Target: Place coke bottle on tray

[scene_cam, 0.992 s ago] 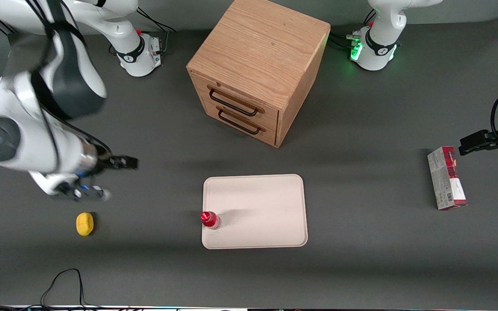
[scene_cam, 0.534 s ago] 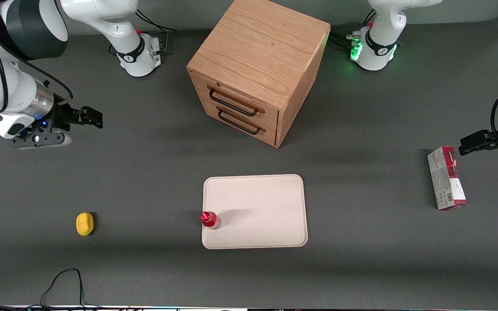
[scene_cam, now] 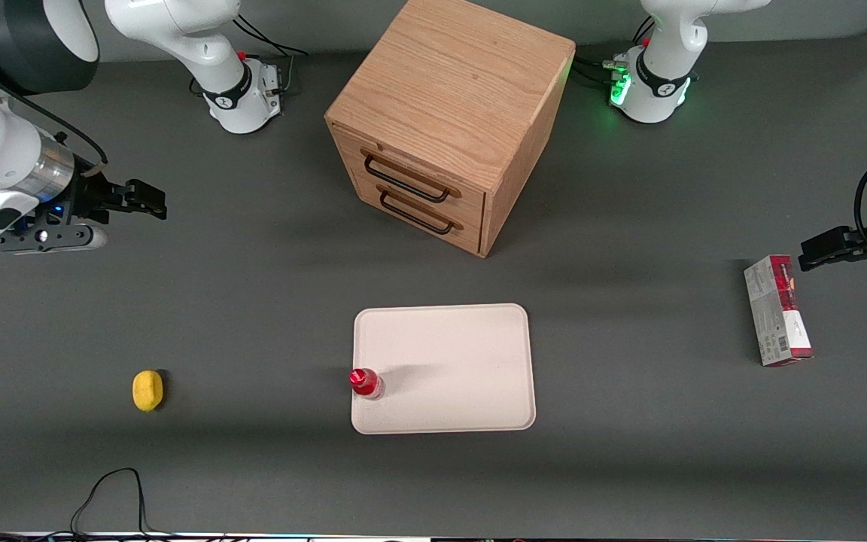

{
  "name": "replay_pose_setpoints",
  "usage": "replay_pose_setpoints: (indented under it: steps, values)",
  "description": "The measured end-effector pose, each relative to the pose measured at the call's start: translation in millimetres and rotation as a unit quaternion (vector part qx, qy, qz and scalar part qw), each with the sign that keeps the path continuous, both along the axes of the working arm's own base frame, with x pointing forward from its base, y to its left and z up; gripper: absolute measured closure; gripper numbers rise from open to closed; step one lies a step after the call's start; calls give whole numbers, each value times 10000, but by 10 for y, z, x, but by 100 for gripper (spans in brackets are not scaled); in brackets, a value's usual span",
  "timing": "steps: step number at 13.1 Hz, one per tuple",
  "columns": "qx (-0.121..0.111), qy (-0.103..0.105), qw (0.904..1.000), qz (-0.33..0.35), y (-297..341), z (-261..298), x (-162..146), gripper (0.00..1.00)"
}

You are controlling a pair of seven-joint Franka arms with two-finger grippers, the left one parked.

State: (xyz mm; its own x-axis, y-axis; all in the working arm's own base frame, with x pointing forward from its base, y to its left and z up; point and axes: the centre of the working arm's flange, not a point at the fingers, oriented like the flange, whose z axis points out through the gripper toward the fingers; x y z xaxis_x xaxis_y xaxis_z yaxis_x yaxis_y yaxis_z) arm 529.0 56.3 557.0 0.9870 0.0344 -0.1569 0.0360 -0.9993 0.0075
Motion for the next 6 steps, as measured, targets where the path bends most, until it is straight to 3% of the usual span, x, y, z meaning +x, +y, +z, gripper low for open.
replay_pose_setpoints:
  steps: [6]
  values:
    - [2,60,9999,152,124,108,-24,0]
